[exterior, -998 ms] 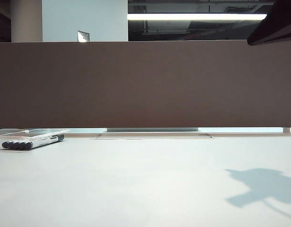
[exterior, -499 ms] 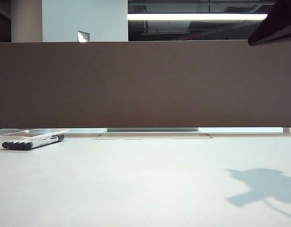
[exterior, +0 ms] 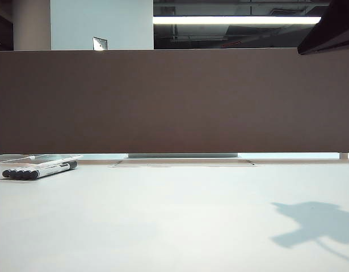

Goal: Pick up the black marker on the right and put it into the packaging box on the left, making sure the marker fit the shape of the box's grooves.

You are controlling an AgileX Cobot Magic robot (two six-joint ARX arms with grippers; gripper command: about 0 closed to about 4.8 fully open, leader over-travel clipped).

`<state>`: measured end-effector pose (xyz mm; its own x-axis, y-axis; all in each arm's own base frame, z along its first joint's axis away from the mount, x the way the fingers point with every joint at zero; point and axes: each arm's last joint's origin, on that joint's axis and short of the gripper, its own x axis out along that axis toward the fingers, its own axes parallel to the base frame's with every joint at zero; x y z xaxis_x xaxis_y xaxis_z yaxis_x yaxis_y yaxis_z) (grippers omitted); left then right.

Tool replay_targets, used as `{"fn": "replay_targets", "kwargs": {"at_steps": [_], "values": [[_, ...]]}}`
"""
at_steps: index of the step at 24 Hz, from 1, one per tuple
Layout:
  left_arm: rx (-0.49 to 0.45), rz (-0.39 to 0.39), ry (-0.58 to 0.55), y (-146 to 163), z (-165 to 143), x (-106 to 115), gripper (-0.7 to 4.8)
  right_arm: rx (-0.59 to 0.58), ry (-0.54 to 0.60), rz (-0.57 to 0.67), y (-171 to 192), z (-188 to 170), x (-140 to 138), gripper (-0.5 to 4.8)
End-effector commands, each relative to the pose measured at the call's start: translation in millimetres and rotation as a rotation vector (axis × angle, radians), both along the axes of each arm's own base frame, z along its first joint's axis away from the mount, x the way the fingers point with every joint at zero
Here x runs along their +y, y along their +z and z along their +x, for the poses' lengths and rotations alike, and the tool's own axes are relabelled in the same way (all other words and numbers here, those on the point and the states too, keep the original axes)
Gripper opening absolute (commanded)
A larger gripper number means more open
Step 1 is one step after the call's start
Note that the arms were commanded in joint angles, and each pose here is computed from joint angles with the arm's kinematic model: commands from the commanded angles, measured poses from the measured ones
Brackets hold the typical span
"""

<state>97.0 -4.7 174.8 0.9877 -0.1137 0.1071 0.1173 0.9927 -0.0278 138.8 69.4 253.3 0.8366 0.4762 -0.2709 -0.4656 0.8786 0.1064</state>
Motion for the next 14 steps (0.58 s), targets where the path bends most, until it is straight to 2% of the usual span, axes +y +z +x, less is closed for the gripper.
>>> {"fn": "replay_targets", "kwargs": {"at_steps": [1,3,7,10,14], "values": [[0.027,0.004,-0.001,-2.7,0.3,-0.1,-0.06,-0.02,0.0,0.009,2.5,0.0,0.2,-0.05],[0.061,0.005,-0.001,-6.0,0.5,-0.1,-0.06,-0.02,0.0,0.009,2.5,0.0,0.2,-0.05],[0.059,0.007,-0.001,-5.8,0.5,-0.1,-0.06,-0.02,0.0,0.009,2.5,0.0,0.2,-0.05],[0.053,0.058,0.003,-5.8,0.5,-0.1,-0.06,-0.02,0.0,0.01,2.5,0.0,0.2,-0.05],[0.05,0.061,0.004,-5.5,0.5,-0.1,-0.05,-0.02,0.0,0.009,2.5,0.0,0.2,-0.05]]}}
